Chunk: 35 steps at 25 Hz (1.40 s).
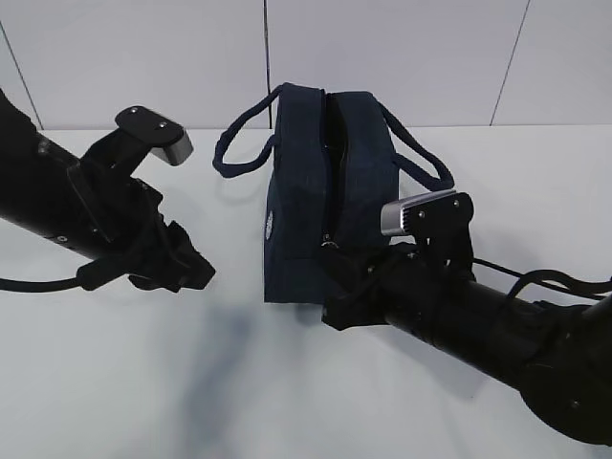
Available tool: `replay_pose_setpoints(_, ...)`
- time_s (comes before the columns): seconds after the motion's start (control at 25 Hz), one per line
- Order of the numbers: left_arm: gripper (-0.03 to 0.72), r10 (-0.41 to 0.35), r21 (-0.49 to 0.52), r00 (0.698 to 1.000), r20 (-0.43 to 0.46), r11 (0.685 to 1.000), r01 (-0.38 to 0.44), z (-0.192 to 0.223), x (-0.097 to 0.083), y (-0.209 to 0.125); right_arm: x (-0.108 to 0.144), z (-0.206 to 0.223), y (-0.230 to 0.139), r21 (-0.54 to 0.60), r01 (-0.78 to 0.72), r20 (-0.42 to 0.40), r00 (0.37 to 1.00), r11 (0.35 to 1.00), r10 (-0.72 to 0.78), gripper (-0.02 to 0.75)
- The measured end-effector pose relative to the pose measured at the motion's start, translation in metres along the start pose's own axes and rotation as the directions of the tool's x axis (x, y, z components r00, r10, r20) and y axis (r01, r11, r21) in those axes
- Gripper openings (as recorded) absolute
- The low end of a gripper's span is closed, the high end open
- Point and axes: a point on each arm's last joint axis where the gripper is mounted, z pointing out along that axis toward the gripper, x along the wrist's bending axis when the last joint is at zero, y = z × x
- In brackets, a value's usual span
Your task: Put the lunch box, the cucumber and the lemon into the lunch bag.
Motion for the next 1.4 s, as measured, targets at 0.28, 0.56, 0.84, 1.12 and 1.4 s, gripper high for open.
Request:
replay_pose_setpoints(0.28,0.248,-0.021,-0.061,0.998,0.056,0.998,0.024,0.022,0.0,-0.001,0.0,0.0,-0.001,0.009,0.004,-0.003,1.0,1.0,-0.004,0.007)
replay_pose_setpoints(0.56,0.302,-0.032,-0.066,0.994,0.109,0.997,0.039,0.046,0.002,-0.005,0.001,0.0,-0.002,0.02,0.009,-0.009,1.0,1.0,-0.009,0.007)
replay_pose_setpoints(0.84,0.371,0.072,-0.116,0.992,0.099,0.991,-0.06,0.065,-0.003,-0.004,0.001,0.0,-0.002,0.024,0.009,-0.009,1.0,1.0,-0.008,0.007)
replay_pose_setpoints(1.12,0.373,0.182,-0.142,0.983,0.013,0.974,-0.178,0.081,-0.017,0.002,0.001,0.0,-0.002,0.024,0.005,-0.009,1.0,1.0,-0.004,0.006)
replay_pose_setpoints(1.4,0.373,0.15,-0.194,0.988,-0.043,0.969,-0.155,0.083,-0.011,0.024,0.001,0.0,-0.002,0.025,0.0,-0.008,1.0,1.0,0.0,0.007)
